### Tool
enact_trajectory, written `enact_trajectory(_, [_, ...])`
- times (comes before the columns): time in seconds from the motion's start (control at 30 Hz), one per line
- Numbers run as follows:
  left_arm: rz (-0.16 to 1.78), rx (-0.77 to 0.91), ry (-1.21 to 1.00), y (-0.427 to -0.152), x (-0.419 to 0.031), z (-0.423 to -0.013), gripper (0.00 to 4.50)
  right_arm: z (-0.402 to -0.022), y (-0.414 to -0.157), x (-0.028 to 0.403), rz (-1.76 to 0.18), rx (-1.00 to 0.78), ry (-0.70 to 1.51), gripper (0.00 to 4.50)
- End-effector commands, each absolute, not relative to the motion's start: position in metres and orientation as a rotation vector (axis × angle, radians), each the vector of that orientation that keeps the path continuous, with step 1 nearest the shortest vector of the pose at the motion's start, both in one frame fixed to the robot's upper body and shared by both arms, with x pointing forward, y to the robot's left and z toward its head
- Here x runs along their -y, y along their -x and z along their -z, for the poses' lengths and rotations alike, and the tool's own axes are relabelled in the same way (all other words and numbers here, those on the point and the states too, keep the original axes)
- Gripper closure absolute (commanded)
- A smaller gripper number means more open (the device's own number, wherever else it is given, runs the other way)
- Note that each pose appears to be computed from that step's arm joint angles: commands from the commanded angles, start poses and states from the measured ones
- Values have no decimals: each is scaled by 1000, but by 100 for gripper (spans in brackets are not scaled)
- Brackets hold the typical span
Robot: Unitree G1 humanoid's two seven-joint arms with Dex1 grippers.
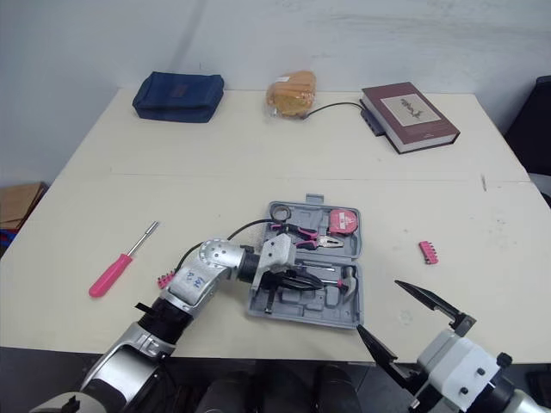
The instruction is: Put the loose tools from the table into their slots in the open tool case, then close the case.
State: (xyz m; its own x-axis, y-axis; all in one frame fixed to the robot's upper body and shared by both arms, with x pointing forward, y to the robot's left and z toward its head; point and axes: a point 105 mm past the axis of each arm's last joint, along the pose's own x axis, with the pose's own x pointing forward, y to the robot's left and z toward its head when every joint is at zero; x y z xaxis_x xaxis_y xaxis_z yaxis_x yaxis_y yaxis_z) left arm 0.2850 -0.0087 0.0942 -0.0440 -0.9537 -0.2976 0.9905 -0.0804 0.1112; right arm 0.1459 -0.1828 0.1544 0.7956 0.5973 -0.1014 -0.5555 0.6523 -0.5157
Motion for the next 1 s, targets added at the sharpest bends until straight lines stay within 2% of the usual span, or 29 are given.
enact_trajectory(0.03, [1539,-179,-367,-295,6,-85,442,-160,-144,181,-646,112,569,0])
enact_trajectory(0.2, [1504,-232,-383,-298,3,-77,442,-160,-144,181,-646,112,568,0])
enact_trajectory(0.4, [1487,-350,-482,-296,-9,-53,442,-160,-145,182,-645,112,570,0])
enact_trajectory(0.47, [1470,-433,-444,-295,-12,-45,442,-160,-145,182,-643,113,570,0])
enact_trajectory(0.6, [1438,-515,-565,-295,-23,-22,442,-160,-145,182,-638,115,571,0])
enact_trajectory(0.73, [1413,-578,-582,-295,-26,-6,442,-160,-146,183,-630,117,577,0])
enact_trajectory(0.9, [1444,-530,-615,-295,-26,-6,442,-162,-145,185,-622,116,587,0])
enact_trajectory(0.97, [1478,-443,-545,-295,-18,-18,442,-162,-144,186,-619,113,590,0])
enact_trajectory(1.0, [1514,-337,-460,-294,-9,-37,442,-162,-143,186,-617,111,592,0])
